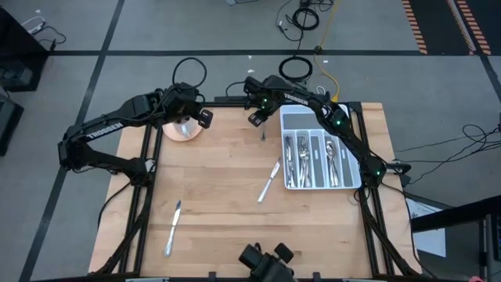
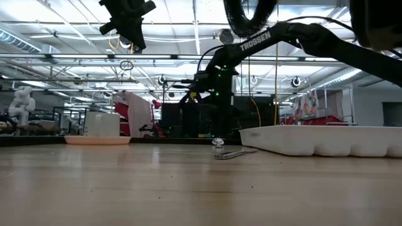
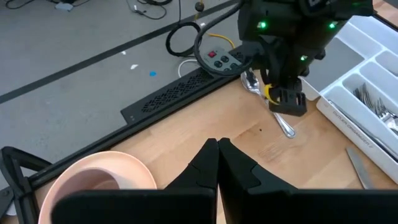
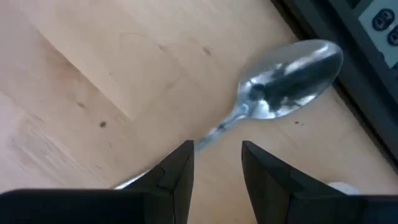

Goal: Sort silverware
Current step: Put the silver spoon into the silverware rack

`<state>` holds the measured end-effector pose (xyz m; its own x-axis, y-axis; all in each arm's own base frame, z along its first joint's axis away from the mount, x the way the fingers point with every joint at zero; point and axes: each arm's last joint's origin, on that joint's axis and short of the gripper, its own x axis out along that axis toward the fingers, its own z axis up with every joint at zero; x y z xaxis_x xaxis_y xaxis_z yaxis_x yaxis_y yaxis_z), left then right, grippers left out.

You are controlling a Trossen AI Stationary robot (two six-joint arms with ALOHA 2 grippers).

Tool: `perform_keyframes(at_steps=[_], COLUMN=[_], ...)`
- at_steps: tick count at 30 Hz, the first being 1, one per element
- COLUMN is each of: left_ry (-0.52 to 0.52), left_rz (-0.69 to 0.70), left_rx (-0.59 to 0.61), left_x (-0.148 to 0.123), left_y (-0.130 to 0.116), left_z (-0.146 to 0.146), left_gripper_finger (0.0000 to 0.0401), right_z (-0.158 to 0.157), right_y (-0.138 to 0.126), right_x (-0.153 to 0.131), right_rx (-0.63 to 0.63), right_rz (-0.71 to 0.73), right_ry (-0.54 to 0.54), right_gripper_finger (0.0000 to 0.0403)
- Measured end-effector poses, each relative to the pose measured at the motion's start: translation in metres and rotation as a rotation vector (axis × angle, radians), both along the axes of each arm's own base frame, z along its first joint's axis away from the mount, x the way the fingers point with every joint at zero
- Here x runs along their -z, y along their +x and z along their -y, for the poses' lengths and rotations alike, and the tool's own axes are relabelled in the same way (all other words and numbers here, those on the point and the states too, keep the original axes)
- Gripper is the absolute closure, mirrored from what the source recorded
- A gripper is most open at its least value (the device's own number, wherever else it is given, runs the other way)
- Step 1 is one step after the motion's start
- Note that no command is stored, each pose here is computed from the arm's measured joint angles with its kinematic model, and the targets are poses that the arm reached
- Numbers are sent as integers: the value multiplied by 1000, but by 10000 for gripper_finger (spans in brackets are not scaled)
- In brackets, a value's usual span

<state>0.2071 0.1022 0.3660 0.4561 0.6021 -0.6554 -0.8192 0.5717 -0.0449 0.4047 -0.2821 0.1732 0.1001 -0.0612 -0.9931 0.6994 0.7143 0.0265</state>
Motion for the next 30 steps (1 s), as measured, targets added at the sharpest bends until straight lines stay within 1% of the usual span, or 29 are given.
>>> perform_keyframes(at_steps=[5, 6, 9, 11, 17, 19, 20, 23, 24, 30], left_ry=[0, 0, 0, 0, 4, 5, 5, 8, 13, 17], left_rz=[0, 0, 0, 0, -4, -4, -4, -8, -15, -20], left_rx=[0, 0, 0, 0, 5, 6, 6, 10, 18, 23], left_x=[0, 0, 0, 0, 0, 0, 0, 0, 0, 0], left_y=[0, 0, 0, 0, 0, 0, 0, 0, 0, 0], left_z=[0, 0, 0, 0, 0, 0, 0, 0, 0, 0], left_gripper_finger=[396, 396, 396, 396, 396, 396, 396, 396, 396, 396], right_z=[-3, -3, -5, -5, -5, -5, -5, -6, -6, -7], right_y=[4, 4, 3, 4, 6, 6, 6, 6, 6, 4], right_x=[0, 3, 11, 16, 22, 22, 21, 21, 21, 21], right_rx=[54, 69, 127, 146, 221, 232, 233, 216, 203, 188], right_rz=[13, 12, 16, 23, 35, 38, 39, 35, 34, 19], right_ry=[1, 12, 101, 138, 170, 184, 185, 190, 189, 196], right_gripper_finger=[277, 277, 277, 277, 281, 299, 315, 379, 389, 400])
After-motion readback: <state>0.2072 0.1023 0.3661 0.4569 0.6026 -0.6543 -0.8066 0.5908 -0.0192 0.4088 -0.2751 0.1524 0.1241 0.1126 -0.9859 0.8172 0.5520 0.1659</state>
